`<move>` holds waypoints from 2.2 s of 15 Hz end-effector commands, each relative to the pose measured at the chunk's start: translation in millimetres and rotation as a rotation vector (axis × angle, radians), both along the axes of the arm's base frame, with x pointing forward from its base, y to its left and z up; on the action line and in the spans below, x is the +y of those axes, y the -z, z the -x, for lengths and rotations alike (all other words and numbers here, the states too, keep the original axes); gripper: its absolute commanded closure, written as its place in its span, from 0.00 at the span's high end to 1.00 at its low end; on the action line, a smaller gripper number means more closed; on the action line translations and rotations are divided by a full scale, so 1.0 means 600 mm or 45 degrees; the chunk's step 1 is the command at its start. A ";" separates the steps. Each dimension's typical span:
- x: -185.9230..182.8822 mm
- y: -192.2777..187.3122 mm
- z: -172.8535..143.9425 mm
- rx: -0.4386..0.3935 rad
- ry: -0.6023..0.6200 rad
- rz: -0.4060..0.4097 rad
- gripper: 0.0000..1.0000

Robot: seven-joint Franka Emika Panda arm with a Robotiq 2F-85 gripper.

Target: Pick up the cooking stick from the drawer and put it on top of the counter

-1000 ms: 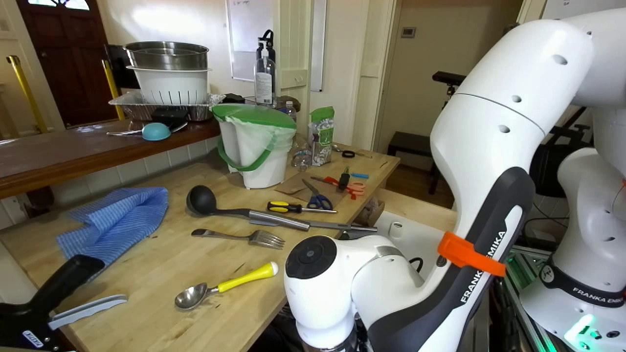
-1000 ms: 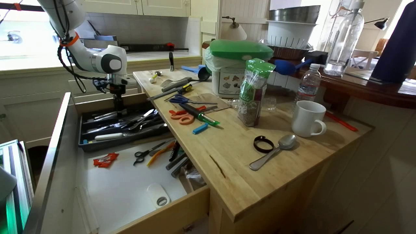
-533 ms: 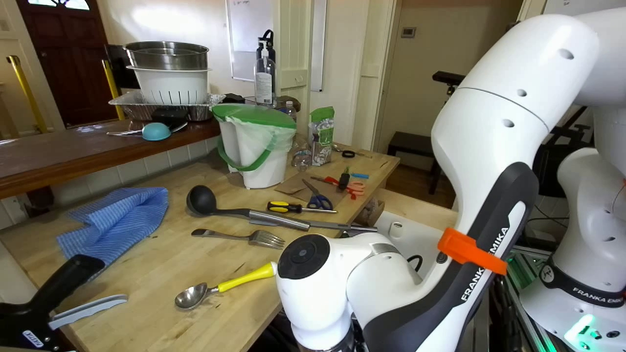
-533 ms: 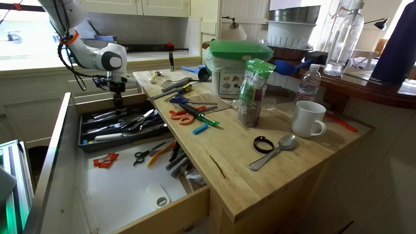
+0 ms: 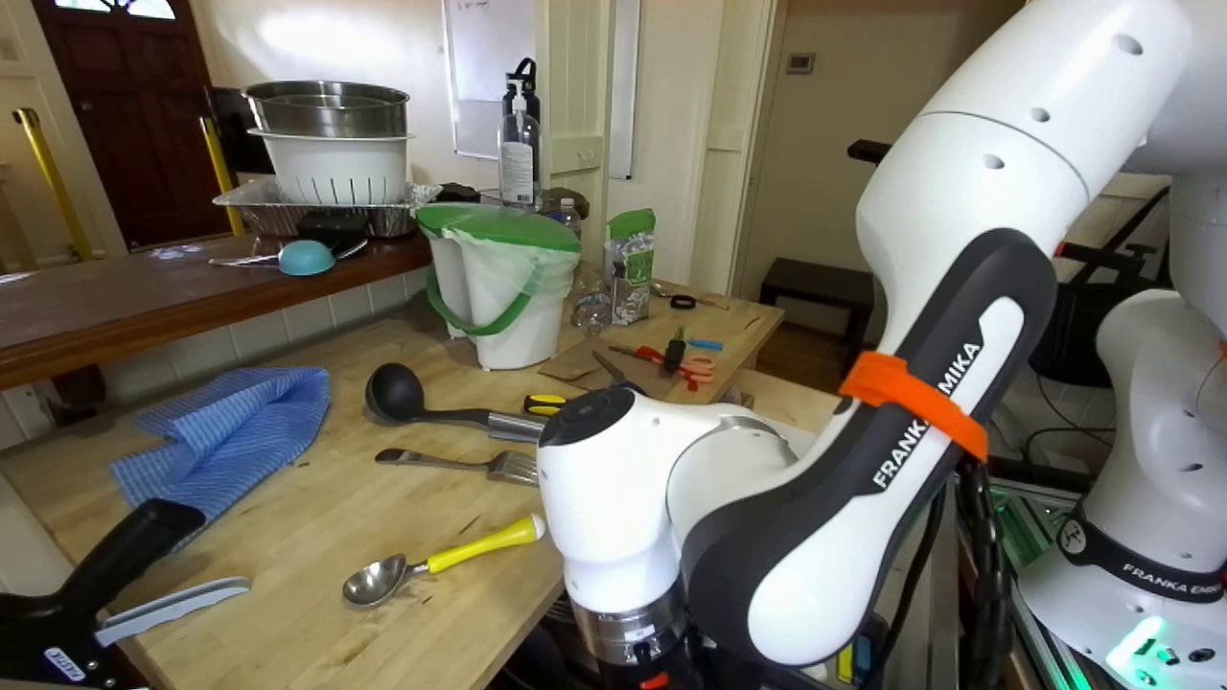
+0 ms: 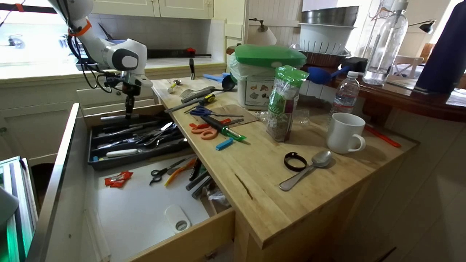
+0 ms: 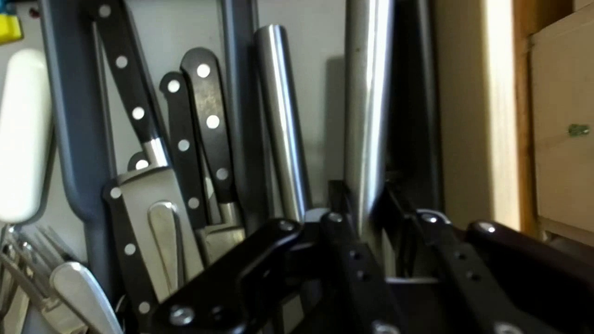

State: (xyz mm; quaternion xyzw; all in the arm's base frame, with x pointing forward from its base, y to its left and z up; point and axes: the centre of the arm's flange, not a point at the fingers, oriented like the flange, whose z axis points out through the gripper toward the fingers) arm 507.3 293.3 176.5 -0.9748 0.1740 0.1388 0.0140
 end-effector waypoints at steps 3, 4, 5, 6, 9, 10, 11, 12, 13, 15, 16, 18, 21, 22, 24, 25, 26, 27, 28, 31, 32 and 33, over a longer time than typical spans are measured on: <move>-0.037 -0.077 0.045 0.020 0.190 -0.301 0.06; -0.046 -0.091 0.058 0.035 0.237 -0.311 0.06; -0.055 -0.097 0.072 0.053 0.268 -0.338 0.06; -0.063 -0.100 0.087 0.079 0.281 -0.379 0.06; -0.063 -0.118 0.127 0.093 0.168 -0.532 0.06; -0.062 -0.133 0.142 0.073 0.124 -0.557 0.06; -0.060 -0.150 0.155 0.040 0.061 -0.589 0.06; -0.061 -0.160 0.163 0.017 0.026 -0.630 0.06; -0.058 -0.168 0.170 -0.006 -0.012 -0.683 0.06; -0.052 -0.184 0.178 -0.032 -0.074 -0.767 0.06; -0.047 -0.196 0.178 -0.037 -0.128 -0.783 0.06; -0.046 -0.222 0.177 -0.062 -0.205 -0.813 0.06; -0.054 -0.256 0.174 -0.081 -0.280 -0.689 0.06; -0.066 -0.264 0.167 -0.085 -0.308 -0.601 0.06; -0.103 -0.279 0.145 -0.112 -0.360 -0.443 0.06; -0.131 -0.286 0.128 -0.161 -0.341 -0.386 0.06; -0.156 -0.297 0.110 -0.187 -0.309 -0.331 0.06; -0.178 -0.311 0.089 -0.220 -0.289 -0.284 0.06; -0.198 -0.334 0.060 -0.252 -0.286 -0.243 0.06; -0.251 -0.408 -0.027 -0.293 -0.289 -0.119 0.06; -0.269 -0.428 -0.071 -0.216 -0.369 -0.097 0.06; -0.281 -0.444 -0.097 -0.172 -0.388 -0.049 0.06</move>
